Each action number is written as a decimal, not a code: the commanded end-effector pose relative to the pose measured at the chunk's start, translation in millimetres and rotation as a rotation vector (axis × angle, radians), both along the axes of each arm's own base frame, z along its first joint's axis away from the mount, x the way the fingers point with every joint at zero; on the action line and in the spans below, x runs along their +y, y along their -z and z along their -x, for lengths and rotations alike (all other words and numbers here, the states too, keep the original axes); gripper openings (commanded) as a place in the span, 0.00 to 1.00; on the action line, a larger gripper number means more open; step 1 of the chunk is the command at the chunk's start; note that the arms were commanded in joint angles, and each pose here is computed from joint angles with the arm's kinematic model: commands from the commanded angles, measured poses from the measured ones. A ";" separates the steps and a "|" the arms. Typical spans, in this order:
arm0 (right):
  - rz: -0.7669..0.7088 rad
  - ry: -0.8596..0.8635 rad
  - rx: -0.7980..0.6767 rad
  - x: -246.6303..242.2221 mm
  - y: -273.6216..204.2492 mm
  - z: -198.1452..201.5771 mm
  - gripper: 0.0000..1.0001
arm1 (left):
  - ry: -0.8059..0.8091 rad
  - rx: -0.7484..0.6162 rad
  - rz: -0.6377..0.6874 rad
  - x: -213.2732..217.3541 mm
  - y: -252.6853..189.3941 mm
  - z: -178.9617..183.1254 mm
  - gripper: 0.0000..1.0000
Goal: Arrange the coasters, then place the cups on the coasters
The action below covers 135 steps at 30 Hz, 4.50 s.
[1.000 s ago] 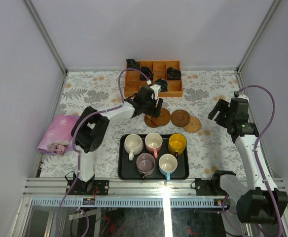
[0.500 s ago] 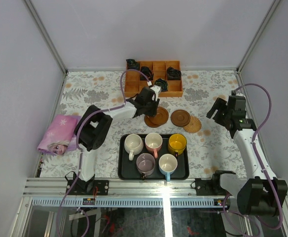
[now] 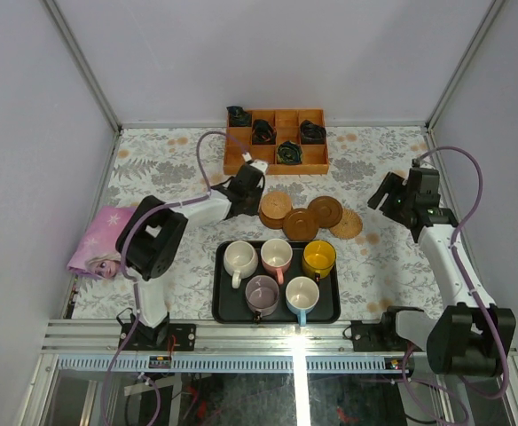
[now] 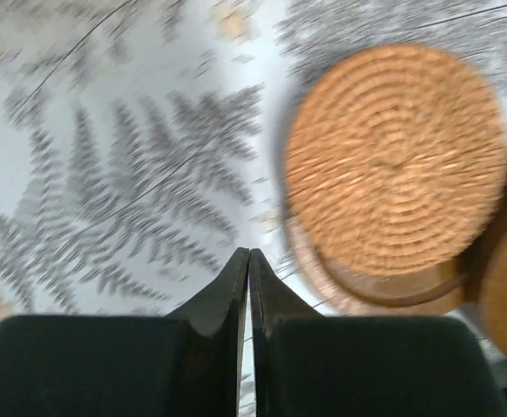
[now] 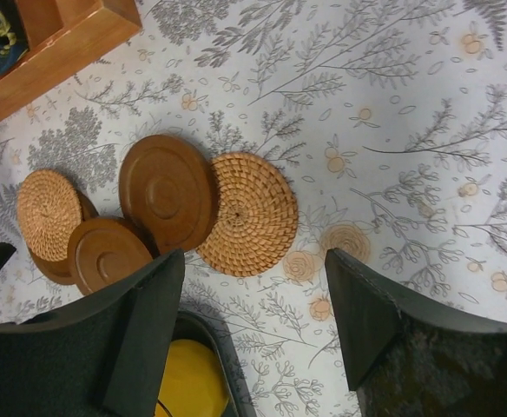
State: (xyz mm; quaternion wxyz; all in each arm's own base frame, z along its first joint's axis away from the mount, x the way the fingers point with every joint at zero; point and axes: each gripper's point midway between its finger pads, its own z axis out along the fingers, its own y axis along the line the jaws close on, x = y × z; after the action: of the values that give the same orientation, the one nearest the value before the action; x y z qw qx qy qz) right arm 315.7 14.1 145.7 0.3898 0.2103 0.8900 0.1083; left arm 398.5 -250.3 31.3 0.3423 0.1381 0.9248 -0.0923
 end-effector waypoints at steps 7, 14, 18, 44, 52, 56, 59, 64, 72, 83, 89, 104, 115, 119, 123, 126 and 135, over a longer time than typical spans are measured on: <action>0.027 -0.208 -0.085 45.1 -32.2 -42.9 0.72 | -0.159 -0.003 0.057 51.3 -21.1 -0.6 0.14; 0.044 -0.322 -0.005 92.1 -9.0 -46.2 0.43 | -0.045 -0.035 0.218 6.6 -46.5 -20.6 0.16; 0.041 -0.349 0.014 103.4 -1.0 -44.6 0.30 | 0.024 -0.063 0.293 -16.7 -60.2 -27.8 0.22; -0.017 -0.641 0.177 196.0 44.9 -24.6 0.12 | -0.114 0.272 0.306 -1.6 35.4 4.4 0.22; -0.021 -0.740 0.293 213.6 74.2 -8.6 0.12 | -0.392 0.287 0.264 87.1 43.8 -0.8 0.22; -0.036 -0.767 0.316 223.1 82.0 -10.4 0.12 | -0.416 0.260 0.276 102.6 33.9 -6.9 0.22; -0.044 -0.769 0.359 226.4 97.3 -11.1 0.12 | -0.401 0.259 0.280 101.0 30.9 -7.9 0.23; -0.046 -0.773 0.439 231.4 125.2 -13.5 0.11 | -0.391 0.276 0.297 97.5 30.4 -4.6 0.23; -0.059 -0.818 0.466 260.0 146.4 -31.5 0.11 | -0.369 0.306 0.307 94.8 33.6 6.4 0.23; -0.002 -0.838 0.451 282.0 165.6 -72.7 0.11 | -0.285 0.353 0.345 68.8 40.7 20.3 0.21; -0.005 -0.833 0.423 285.0 157.0 -78.6 0.11 | -0.242 0.356 0.345 53.0 40.2 21.3 0.20; 0.019 -0.828 0.336 276.9 111.5 -76.2 0.20 | -0.414 0.127 0.208 120.6 -16.4 -25.7 0.26; 0.025 -0.827 0.286 275.7 88.4 -77.9 0.31 | -0.544 0.151 0.083 168.1 2.2 -22.2 0.35; 0.037 -0.820 0.292 270.7 89.7 -73.7 0.32 | -0.571 0.188 0.025 182.3 20.1 -12.6 0.36; 0.053 -0.807 0.294 265.2 89.5 -70.6 0.32 | -0.608 0.214 -0.040 197.5 31.6 -2.2 0.36; 0.063 -0.794 0.284 261.1 86.8 -68.7 0.32 | -0.638 0.214 -0.090 209.9 32.0 2.9 0.36; 0.058 -0.790 0.286 260.3 89.1 -65.9 0.27 | -0.654 0.243 -0.100 214.2 28.2 20.4 0.35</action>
State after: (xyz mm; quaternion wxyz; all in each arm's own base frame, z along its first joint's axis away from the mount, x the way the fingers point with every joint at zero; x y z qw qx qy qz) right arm 374.7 270.3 37.6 0.1672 -0.1403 0.9575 0.1883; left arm 411.1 -48.6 17.2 0.2824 -0.1633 0.9450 0.0232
